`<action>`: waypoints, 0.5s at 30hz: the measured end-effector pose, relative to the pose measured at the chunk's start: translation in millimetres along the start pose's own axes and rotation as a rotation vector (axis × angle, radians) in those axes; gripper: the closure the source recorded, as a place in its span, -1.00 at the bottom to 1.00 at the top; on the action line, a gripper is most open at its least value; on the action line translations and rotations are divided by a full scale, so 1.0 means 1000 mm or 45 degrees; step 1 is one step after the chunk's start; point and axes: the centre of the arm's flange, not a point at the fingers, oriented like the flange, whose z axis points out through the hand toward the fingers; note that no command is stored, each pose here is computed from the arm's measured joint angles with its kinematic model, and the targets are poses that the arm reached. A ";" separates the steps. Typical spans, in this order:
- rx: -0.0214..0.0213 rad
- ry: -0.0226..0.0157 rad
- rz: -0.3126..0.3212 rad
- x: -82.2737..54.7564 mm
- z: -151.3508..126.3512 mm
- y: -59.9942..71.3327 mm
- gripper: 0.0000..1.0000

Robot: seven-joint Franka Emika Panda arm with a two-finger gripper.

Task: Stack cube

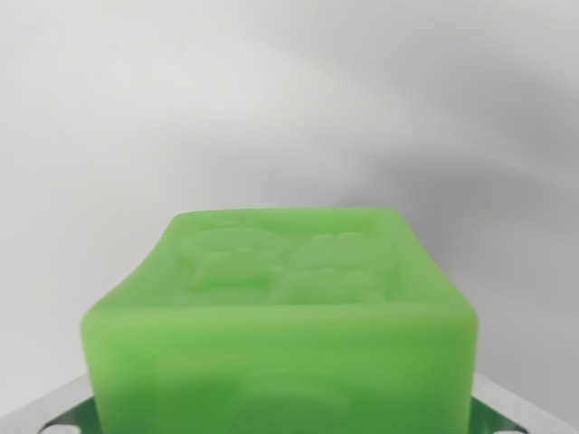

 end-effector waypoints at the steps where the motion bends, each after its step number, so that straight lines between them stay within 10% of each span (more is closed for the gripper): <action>1: 0.0001 -0.0002 0.010 0.000 -0.001 0.002 1.00; 15: 0.0000 0.0009 0.145 -0.002 -0.017 0.024 1.00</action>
